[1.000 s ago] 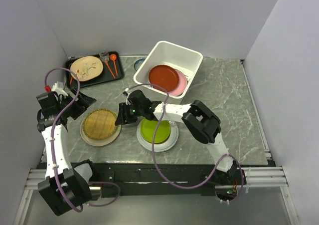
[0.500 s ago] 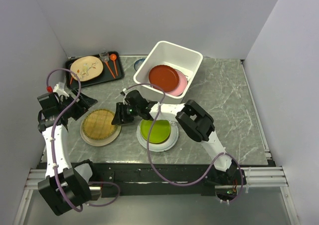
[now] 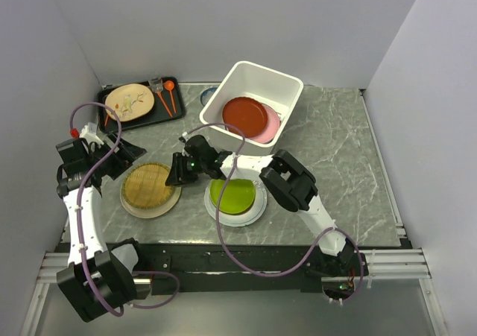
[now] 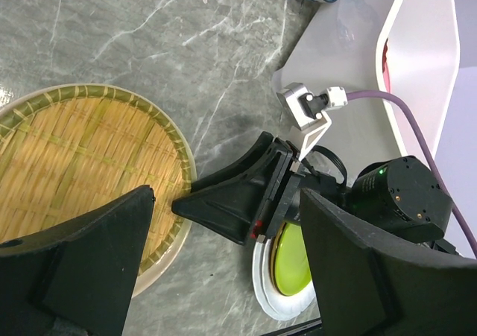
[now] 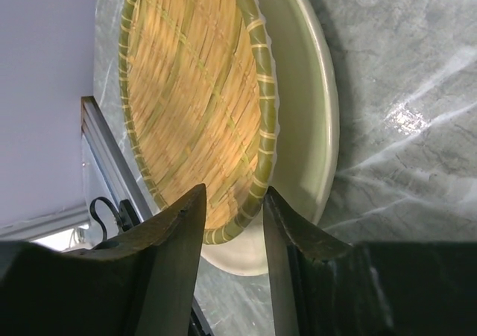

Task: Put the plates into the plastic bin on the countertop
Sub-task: Pick up the plate at the center of the board, then place the plate in the plastic bin.

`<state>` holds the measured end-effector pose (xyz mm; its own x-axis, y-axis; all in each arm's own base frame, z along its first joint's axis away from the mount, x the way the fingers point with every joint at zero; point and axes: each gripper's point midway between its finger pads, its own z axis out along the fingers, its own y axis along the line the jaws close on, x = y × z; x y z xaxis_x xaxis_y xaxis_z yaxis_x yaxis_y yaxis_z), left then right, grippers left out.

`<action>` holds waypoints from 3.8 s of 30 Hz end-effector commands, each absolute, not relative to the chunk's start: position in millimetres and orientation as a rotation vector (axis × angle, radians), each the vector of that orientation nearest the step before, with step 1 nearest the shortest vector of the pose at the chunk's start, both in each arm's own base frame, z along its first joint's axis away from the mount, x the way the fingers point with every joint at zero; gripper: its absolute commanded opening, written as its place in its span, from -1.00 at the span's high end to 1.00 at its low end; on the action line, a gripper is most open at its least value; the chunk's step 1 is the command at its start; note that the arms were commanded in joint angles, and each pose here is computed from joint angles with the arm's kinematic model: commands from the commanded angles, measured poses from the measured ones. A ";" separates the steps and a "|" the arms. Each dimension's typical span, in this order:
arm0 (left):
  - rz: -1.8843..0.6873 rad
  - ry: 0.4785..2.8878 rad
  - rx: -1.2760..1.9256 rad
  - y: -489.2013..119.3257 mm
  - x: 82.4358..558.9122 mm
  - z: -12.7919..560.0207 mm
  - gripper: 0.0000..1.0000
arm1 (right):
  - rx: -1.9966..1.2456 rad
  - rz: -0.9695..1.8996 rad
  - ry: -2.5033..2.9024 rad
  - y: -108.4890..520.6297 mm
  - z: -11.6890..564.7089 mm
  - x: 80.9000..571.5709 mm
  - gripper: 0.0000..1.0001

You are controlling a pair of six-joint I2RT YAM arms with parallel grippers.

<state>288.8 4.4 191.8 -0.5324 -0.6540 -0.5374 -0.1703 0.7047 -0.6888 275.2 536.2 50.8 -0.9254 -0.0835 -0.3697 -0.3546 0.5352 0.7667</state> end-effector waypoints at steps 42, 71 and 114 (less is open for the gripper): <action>-0.688 1.996 -0.540 6.2 289.3 211.2 -0.69 | -0.330 1.324 2.376 513.0 112.0 276.2 1.00; -0.685 1.993 -0.535 6.4 289.6 211.6 -0.70 | -0.329 1.245 2.236 452.9 187.1 262.2 1.00; -0.705 2.019 -0.405 -59.6 310.2 221.7 -0.71 | -0.085 1.094 2.115 325.4 225.5 249.9 1.00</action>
